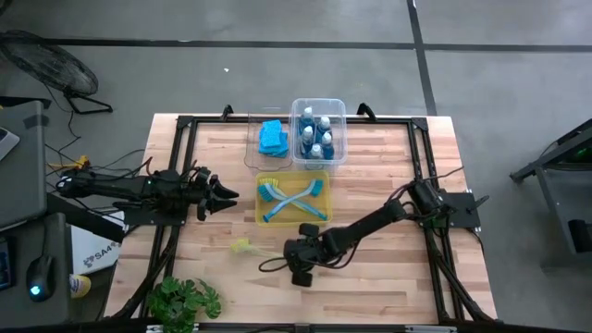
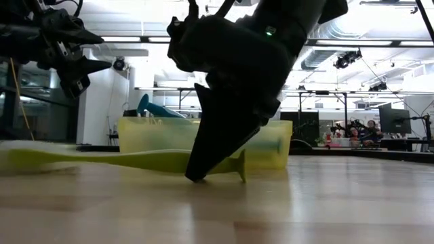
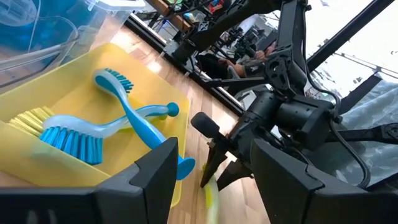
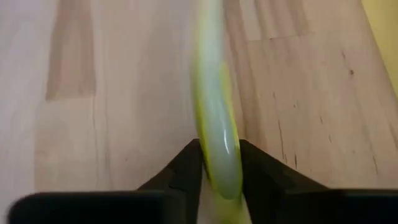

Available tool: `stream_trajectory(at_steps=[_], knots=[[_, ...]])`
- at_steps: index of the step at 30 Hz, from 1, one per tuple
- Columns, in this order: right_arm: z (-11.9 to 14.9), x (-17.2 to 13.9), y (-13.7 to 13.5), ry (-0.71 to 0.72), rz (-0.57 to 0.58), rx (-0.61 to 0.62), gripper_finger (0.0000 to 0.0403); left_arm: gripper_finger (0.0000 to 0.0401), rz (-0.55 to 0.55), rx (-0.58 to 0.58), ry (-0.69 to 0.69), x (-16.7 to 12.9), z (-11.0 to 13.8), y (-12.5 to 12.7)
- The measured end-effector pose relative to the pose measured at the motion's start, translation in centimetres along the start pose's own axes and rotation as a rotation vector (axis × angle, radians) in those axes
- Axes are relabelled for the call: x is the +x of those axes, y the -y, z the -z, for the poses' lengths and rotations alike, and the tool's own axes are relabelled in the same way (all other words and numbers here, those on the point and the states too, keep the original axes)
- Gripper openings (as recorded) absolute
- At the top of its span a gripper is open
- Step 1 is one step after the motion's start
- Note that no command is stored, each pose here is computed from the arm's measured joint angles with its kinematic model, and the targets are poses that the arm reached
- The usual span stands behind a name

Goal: Pick & Place Kitchen Sink Supplies
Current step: Put the yellow toilet brush into the yellow bin

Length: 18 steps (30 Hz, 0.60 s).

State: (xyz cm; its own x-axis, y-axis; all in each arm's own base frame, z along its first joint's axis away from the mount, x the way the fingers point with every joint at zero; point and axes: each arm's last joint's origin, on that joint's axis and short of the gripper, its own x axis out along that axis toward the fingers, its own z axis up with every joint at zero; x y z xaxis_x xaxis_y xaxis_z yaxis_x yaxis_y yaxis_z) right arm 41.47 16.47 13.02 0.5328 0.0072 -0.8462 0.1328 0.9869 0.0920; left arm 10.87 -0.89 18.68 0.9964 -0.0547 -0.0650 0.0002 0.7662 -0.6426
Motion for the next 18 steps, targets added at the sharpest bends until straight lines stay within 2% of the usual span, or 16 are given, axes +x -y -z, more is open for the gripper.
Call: stream_trajectory(at_steps=[2, 9, 18], knots=[[0.0, 0.0, 0.0, -0.004, -0.008, 0.034, 0.0069, 0.0197, 0.001, 0.000, 0.001, 0.0, 0.0, 0.0], [-0.1, -0.8, -0.5, -0.040, -0.100, 0.086, 0.0066, 0.0197, 0.001, 0.000, 0.001, 0.0, 0.0, 0.0], [-1.7, -6.9, -1.5, 0.057, -0.141, 0.121, 0.0066, 0.0197, 0.001, 0.000, 0.002, 0.0, 0.0, 0.0]])
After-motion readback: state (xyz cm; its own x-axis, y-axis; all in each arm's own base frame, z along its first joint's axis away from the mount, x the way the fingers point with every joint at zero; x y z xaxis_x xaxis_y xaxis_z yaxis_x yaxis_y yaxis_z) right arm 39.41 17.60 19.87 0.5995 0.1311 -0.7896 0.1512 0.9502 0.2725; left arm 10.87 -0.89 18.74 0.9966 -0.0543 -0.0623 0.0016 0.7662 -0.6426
